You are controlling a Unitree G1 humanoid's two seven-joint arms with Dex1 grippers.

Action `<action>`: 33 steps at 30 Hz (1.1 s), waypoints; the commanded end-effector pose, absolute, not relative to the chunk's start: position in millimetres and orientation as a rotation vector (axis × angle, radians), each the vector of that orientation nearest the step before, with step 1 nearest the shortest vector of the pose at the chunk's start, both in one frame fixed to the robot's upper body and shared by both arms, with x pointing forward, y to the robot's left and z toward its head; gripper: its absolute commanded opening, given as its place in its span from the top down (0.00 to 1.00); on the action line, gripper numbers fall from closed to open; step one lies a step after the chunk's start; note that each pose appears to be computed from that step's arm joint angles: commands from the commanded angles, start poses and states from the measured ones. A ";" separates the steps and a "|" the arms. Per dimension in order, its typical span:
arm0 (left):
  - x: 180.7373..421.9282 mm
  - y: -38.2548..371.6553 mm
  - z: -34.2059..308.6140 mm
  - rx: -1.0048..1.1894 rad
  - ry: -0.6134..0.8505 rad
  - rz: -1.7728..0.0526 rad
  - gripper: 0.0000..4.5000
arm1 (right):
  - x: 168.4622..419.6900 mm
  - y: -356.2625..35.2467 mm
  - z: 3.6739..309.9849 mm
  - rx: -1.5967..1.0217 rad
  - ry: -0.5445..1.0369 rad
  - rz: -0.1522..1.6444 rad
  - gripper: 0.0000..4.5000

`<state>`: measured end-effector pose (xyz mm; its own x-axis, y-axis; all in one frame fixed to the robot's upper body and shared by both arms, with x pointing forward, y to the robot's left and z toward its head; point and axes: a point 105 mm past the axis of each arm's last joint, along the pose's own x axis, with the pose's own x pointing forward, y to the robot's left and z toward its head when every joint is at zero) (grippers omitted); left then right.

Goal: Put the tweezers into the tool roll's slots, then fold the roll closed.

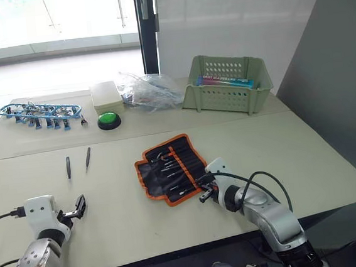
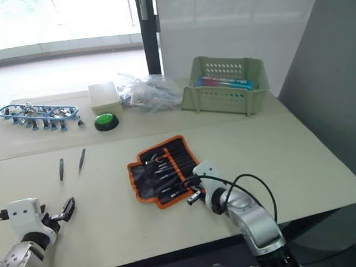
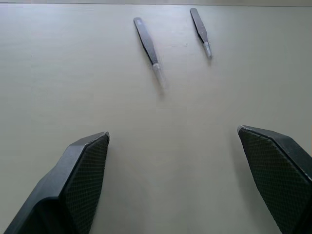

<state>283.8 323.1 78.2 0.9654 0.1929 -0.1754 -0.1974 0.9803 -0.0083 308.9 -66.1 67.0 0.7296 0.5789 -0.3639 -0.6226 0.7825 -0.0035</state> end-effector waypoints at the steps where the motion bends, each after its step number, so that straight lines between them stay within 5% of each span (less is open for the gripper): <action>1: 303.3 327.9 79.4 -0.002 0.182 0.217 0.01 | 296.6 -75.6 20.4 -0.141 0.549 0.624 1.00; 18: 331.4 340.5 60.1 -0.117 0.249 0.292 0.01 | 295.9 -79.7 22.6 -0.128 0.542 0.585 1.00; 31: 345.7 317.9 54.6 -0.107 0.272 0.184 0.95 | 294.2 -79.4 22.5 -0.123 0.541 0.581 1.00; 33: 346.3 315.0 55.4 -0.101 0.268 0.171 0.99 | 293.5 -79.9 22.3 -0.123 0.542 0.579 1.00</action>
